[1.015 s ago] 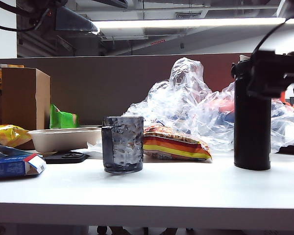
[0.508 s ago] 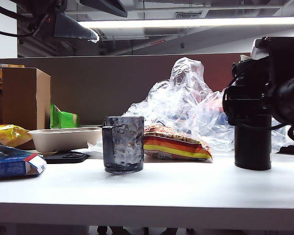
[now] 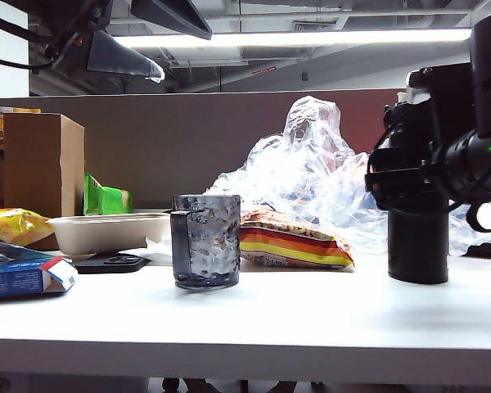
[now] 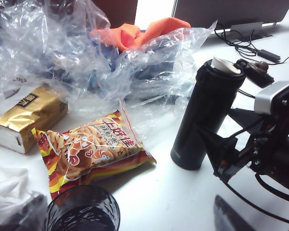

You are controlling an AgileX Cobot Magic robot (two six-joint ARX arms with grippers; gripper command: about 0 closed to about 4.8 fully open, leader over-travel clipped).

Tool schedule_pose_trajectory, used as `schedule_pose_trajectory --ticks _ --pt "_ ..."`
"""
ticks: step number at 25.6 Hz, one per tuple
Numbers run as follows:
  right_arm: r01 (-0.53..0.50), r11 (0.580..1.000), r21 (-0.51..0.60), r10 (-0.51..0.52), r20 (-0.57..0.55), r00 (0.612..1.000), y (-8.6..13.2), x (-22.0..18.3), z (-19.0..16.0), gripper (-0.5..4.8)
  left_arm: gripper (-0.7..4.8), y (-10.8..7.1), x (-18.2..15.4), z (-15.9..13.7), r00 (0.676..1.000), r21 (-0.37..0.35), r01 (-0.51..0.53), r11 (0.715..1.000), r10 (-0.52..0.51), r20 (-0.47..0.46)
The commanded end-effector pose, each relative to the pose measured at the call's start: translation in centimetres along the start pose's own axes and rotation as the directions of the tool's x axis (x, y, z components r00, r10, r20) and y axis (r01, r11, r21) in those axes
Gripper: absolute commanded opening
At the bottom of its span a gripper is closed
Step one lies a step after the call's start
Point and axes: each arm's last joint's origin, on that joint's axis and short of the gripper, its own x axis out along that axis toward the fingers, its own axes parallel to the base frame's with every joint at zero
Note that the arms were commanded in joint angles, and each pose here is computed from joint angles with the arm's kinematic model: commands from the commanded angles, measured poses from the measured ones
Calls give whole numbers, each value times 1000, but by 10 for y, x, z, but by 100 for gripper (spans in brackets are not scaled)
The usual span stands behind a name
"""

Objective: Pick up the black thermos, pour some water into the cup, then place the black thermos back on the table.

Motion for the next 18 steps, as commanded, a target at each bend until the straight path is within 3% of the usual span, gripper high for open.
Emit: schedule_pose_trajectory --ticks 1,18 --pt "20 1000 -14 -20 -17 1000 -1 3 0 479 479 0 -1 3 1000 5 4 1000 -4 10" --pt "31 999 12 -31 -7 999 9 22 -1 479 479 0 -1 -1 1000 -5 1 1000 -1 -31"
